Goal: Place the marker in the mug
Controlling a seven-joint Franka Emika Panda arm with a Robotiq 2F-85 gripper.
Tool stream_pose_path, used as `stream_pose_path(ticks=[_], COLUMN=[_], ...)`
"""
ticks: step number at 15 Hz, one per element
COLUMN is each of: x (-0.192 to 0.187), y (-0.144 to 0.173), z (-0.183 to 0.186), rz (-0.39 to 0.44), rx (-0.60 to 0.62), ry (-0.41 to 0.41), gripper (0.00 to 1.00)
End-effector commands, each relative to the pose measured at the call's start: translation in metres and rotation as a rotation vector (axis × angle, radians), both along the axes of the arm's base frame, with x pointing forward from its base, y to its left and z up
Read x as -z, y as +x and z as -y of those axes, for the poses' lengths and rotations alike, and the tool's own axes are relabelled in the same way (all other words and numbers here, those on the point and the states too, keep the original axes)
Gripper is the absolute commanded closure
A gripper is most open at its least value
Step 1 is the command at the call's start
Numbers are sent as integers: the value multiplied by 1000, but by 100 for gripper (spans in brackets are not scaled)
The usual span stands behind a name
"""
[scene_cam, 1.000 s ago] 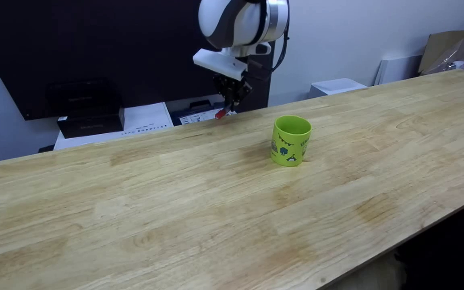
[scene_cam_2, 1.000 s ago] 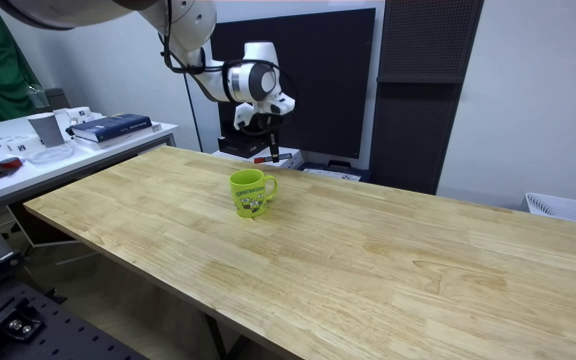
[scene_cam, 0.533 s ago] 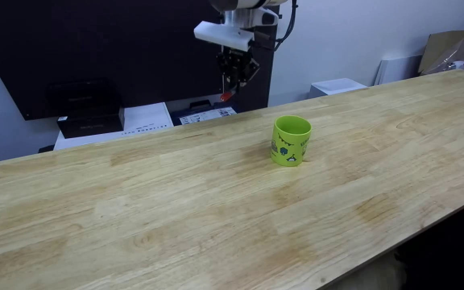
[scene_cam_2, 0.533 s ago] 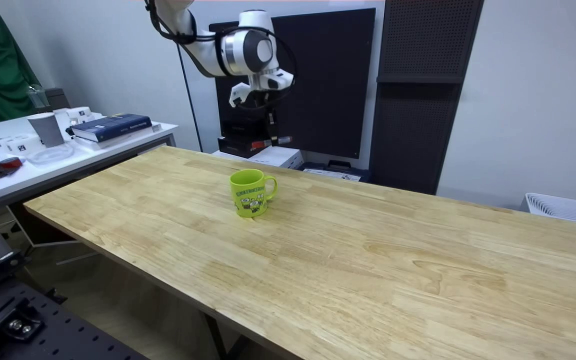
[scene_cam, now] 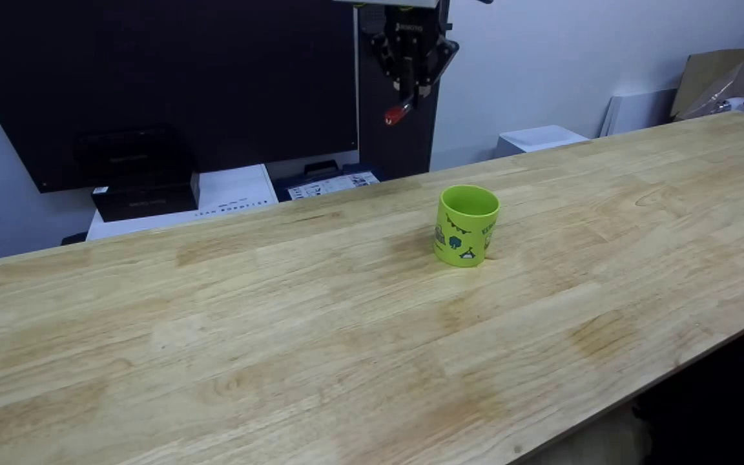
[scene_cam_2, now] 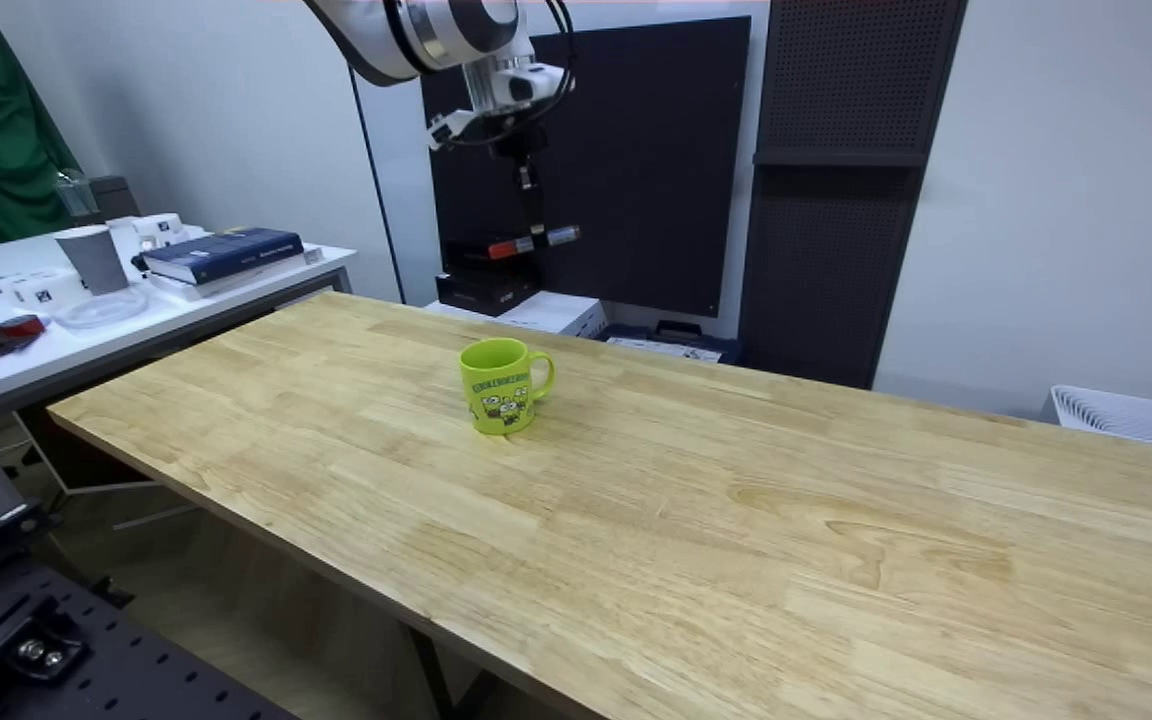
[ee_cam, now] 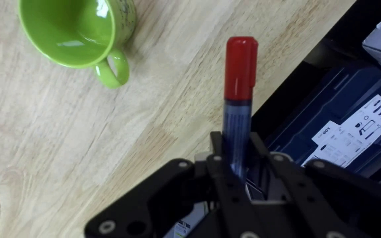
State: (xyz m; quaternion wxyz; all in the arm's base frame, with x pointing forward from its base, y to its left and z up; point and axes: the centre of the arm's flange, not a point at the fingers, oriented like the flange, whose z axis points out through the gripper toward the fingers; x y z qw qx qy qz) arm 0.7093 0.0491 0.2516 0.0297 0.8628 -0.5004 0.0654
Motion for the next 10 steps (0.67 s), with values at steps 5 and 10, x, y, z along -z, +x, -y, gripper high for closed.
stream_pose_path(ticks=[5,10], x=[-1,27], y=[-108,-149], z=[8,31], rz=[-45,-29], rx=[-12,4], ry=[96,148], gripper=[95,95])
